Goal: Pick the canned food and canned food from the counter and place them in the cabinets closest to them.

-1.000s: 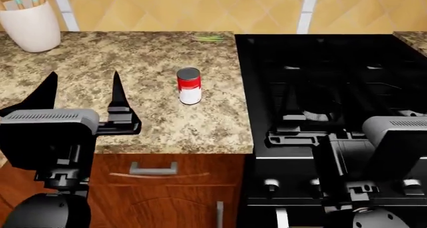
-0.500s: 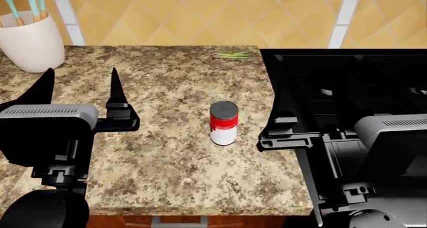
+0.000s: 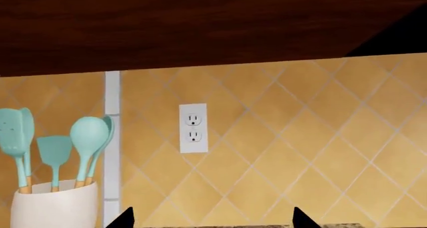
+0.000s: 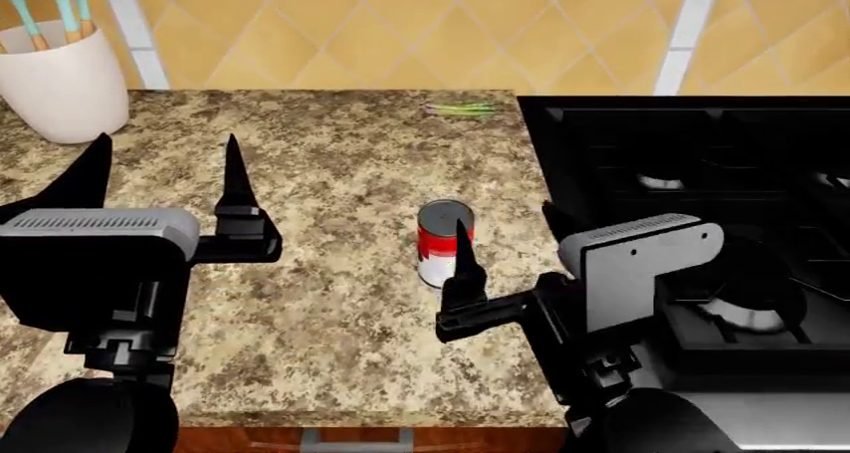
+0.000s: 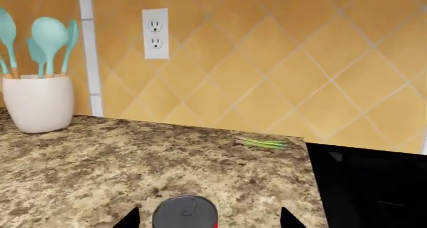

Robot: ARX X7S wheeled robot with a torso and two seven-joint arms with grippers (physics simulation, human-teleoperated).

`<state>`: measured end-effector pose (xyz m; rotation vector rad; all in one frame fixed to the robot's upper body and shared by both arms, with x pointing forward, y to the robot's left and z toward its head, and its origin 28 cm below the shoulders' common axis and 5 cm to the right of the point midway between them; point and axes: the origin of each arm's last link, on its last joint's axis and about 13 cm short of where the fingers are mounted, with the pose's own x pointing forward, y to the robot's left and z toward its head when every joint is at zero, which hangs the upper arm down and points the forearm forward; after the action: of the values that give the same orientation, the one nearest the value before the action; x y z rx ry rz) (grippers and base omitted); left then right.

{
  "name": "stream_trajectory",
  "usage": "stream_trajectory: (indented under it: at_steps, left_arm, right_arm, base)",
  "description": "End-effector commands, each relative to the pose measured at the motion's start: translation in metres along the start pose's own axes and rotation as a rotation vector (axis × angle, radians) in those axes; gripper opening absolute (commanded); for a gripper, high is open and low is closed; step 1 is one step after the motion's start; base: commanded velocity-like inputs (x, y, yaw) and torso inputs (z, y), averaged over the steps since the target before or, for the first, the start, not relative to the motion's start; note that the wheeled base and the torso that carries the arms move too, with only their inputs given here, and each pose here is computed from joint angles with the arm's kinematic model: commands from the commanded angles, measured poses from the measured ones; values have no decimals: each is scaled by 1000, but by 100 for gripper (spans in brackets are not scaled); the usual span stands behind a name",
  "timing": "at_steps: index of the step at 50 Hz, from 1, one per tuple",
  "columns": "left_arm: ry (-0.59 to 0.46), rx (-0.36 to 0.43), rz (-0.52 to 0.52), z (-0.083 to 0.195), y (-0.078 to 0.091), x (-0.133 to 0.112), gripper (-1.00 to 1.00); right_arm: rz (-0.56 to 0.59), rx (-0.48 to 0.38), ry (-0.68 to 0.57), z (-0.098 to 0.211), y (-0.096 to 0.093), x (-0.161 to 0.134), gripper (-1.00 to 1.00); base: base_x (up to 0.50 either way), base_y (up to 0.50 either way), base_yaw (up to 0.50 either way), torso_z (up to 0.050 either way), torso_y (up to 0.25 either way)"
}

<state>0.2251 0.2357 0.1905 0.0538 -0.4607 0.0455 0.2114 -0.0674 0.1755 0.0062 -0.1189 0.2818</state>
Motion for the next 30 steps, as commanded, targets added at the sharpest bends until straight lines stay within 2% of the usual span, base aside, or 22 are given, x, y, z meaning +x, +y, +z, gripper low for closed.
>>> stream_trajectory:
  at_steps: [1, 14, 22, 30]
  left_arm:
    - [-14, 14, -6, 2, -1, -1, 100]
    - [-30, -20, -18, 5, 0, -1, 100]
    - [-34, -14, -24, 6, 0, -1, 100]
    - [-41, -9, -27, 7, 0, -1, 100]
  right_arm:
    - [88, -37, 136, -17, 10, 6, 100]
    - [88, -31, 215, -30, 12, 14, 100]
    - [66, -25, 232, -34, 11, 19, 100]
    - [70, -58, 272, -40, 14, 31, 100]
  base:
    - [0, 0, 0, 0, 0]
    - [0, 0, 0, 0, 0]
    - [0, 0, 0, 0, 0]
    - [0, 0, 0, 0, 0]
